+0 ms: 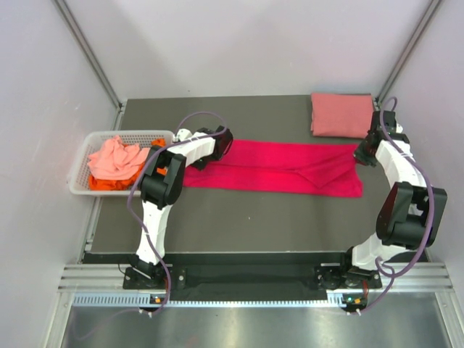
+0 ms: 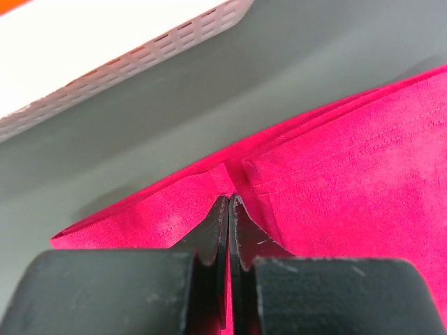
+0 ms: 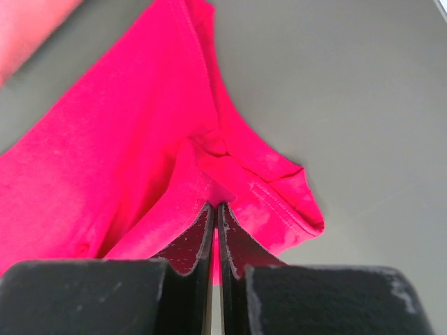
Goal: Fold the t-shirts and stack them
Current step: Fold the tshirt
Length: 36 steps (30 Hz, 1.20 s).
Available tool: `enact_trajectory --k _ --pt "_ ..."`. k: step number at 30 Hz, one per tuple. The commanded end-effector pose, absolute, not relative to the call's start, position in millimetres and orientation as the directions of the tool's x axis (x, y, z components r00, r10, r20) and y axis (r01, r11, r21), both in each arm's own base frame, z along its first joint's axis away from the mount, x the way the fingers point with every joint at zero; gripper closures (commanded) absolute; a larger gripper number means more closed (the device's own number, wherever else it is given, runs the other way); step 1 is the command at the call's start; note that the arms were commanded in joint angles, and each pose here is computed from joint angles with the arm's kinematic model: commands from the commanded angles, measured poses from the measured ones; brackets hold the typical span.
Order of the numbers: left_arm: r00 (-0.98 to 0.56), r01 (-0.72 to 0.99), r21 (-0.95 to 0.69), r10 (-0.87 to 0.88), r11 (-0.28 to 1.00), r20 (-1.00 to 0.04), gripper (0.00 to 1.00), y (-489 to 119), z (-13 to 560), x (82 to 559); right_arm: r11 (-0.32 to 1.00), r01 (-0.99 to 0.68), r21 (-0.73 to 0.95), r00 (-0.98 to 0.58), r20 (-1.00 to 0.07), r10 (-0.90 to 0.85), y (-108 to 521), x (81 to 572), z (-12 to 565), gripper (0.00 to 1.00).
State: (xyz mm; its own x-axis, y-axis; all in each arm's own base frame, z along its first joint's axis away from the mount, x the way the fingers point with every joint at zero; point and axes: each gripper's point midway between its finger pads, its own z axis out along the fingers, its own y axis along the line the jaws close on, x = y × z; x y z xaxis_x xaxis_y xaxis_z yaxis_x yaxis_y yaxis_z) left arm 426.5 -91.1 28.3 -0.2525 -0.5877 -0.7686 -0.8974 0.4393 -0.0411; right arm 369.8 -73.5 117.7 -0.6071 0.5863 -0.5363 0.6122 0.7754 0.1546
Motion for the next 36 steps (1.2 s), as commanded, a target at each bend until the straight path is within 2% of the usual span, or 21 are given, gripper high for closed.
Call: enact_trajectory --k 1,11,21,24,25,29,33,36 --pt "-0.213 -0.905 -0.052 -0.555 0.423 -0.804 1.0 -83.8 42.7 430.6 0.773 0.625 0.111 -0.59 -0.58 0.561 -84.7 378.9 131.2 1.0" --pt "-0.2 -0.914 -0.057 -0.567 0.402 -0.799 1.0 -83.1 42.6 428.5 0.812 0.557 0.172 -0.616 -0.57 0.544 -70.9 397.2 125.3 1.0" --pt "-0.147 -0.926 -0.1 -0.59 0.364 -0.794 1.0 -82.0 54.8 424.7 0.838 0.525 0.148 -0.646 -0.572 0.506 -65.1 417.3 115.5 1.0" --pt "-0.14 -0.928 -0.104 -0.593 0.358 -0.793 0.89 -81.6 60.9 423.5 0.845 0.513 0.149 -0.651 -0.574 0.496 -63.9 426.0 114.4 1.0" --pt "-0.137 -0.928 -0.107 -0.596 0.356 -0.791 0.8 -81.3 65.6 422.4 0.849 0.506 0.154 -0.649 -0.58 0.492 -63.1 430.5 117.3 0.99" --pt "-0.134 -0.92 -0.117 -0.582 0.373 -0.802 0.63 -80.6 86.1 417.2 0.887 0.427 0.173 -0.682 -0.583 0.442 -52.6 442.4 123.9 0.97" --pt "-0.119 -0.901 -0.137 -0.538 0.412 -0.834 0.56 -84.7 110.6 405.0 0.885 0.425 0.19 -0.696 -0.556 0.454 -45.1 437.8 129.5 0.83" --pt "-0.112 -0.874 -0.157 -0.503 0.46 -0.857 0.52 -91.0 132.5 400.3 0.852 0.498 0.16 -0.69 -0.522 0.501 -50.0 416.4 127.6 0.78"
